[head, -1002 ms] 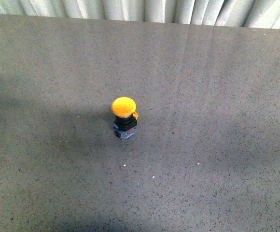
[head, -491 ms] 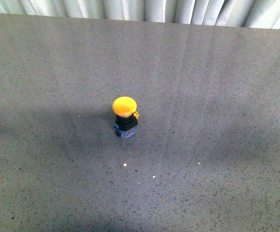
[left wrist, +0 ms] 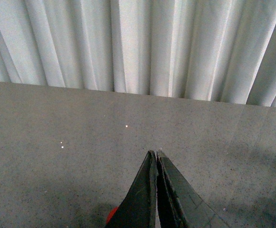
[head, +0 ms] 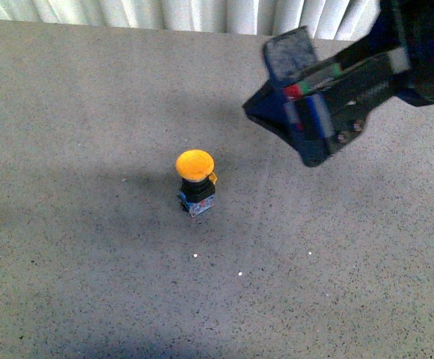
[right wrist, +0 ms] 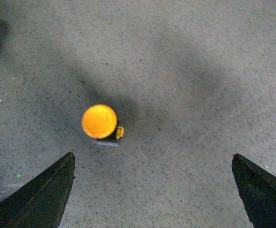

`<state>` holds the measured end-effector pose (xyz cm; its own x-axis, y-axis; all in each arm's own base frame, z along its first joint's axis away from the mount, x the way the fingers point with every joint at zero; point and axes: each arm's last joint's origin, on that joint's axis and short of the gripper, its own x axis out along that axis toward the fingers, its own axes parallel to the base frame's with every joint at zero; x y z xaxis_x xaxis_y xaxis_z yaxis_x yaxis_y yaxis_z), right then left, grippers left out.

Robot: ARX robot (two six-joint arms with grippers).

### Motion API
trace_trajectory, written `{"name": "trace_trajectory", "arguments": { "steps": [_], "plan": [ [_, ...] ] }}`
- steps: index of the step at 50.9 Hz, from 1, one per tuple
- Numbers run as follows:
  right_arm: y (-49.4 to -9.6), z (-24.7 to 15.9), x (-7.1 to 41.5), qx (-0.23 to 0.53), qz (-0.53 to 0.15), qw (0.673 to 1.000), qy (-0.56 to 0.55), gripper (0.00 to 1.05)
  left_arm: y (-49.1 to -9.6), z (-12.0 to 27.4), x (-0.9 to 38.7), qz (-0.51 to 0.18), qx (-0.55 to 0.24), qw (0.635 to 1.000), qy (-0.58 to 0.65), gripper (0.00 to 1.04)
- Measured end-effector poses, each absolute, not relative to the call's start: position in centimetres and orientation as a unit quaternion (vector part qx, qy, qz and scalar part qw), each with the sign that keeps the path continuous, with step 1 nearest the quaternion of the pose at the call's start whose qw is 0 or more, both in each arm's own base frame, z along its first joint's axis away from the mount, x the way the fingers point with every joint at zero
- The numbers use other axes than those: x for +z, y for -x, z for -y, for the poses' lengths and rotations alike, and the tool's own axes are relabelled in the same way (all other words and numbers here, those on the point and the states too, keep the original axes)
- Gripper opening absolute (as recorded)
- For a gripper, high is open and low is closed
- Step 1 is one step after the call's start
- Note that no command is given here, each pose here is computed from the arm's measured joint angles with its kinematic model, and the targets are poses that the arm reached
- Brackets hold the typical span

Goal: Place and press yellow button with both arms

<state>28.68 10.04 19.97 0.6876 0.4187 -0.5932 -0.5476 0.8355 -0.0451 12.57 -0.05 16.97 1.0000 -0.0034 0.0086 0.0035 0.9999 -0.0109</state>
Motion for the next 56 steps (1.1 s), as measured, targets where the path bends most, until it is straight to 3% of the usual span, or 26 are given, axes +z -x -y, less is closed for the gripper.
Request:
{"name": "trace_trajectory", "arguments": {
  "steps": [12,20,38,56],
  "plan": [
    [-31.4,-13.9,17.2,0.295,-0.306,0.895,0.136,0.93,-11.8,0.0,17.1,0.007,-0.002,1.0,0.005,0.01],
    [-31.7,-15.1,15.8,0.309,-0.316,0.886,0.141,0.72,-11.5,0.0,17.1,0.006,-0.002,1.0,0.005,0.01],
    [-32.2,-16.4,14.1,0.321,-0.337,0.875,0.137,0.03,-10.8,0.0,17.0,0.006,-0.002,1.0,0.005,0.01],
    [-32.8,-17.0,13.8,0.323,-0.343,0.872,0.133,0.01,-9.8,0.0,16.6,-0.003,-0.001,1.0,0.005,0.01]
  ]
}}
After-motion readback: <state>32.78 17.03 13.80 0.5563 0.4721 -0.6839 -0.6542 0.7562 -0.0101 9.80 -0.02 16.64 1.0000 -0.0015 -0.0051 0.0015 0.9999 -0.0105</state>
